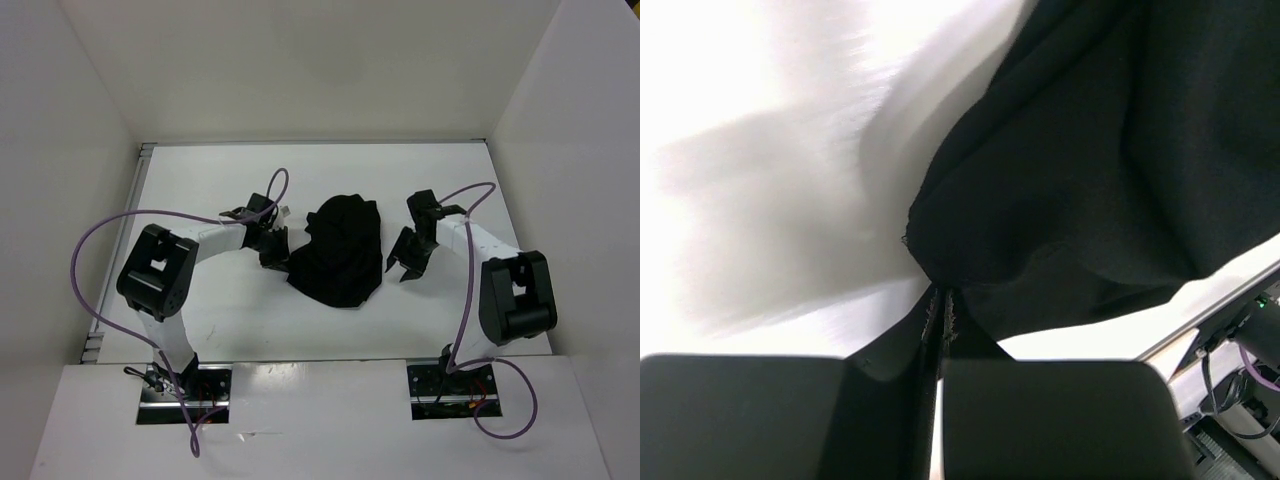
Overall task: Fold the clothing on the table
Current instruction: Flatten the skirt out
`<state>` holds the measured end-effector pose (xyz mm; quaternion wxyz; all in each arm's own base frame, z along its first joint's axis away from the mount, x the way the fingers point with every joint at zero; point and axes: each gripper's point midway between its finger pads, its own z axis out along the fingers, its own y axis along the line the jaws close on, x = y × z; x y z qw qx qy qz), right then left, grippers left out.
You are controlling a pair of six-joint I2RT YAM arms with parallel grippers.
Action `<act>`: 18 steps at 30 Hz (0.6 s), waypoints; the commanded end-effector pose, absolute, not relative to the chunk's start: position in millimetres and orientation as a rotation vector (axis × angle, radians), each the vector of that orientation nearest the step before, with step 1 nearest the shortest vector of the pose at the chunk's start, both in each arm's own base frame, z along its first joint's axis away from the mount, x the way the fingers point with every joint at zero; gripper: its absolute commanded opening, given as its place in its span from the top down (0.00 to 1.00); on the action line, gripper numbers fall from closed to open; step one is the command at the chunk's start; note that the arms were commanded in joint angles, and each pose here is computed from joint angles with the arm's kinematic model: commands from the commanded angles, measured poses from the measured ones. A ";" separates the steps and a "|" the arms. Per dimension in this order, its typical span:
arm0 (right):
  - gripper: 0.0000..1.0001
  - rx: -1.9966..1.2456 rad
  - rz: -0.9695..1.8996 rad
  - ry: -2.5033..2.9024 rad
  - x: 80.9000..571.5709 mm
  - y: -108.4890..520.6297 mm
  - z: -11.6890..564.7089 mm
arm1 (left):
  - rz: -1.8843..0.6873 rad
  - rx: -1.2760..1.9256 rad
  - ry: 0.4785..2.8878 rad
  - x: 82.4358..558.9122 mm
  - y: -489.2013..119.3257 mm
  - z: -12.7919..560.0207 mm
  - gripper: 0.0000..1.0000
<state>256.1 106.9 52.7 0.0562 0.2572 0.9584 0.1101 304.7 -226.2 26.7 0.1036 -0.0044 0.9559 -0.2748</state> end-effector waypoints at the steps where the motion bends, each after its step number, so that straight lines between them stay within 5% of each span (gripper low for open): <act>1: 0.48 0.759 0.442 2.860 276.0 117.7 47.9 | -0.850 0.011 2.819 299.1 -232.2 28.8 1.00; 8: 0.48 0.727 0.570 2.875 288.2 137.3 36.2 | -0.850 0.011 2.819 299.1 -232.2 28.8 1.00; 12: 0.56 0.715 0.540 2.918 288.3 142.7 17.7 | -0.845 0.021 2.826 298.4 -231.6 25.4 1.00; 15: 0.84 0.690 0.501 2.965 281.8 145.1 4.6 | -0.840 0.005 2.834 298.6 -228.1 24.8 1.00; 18: 1.00 0.670 0.483 2.900 292.6 141.6 25.4 | -0.883 0.032 2.770 308.2 -228.3 47.8 1.00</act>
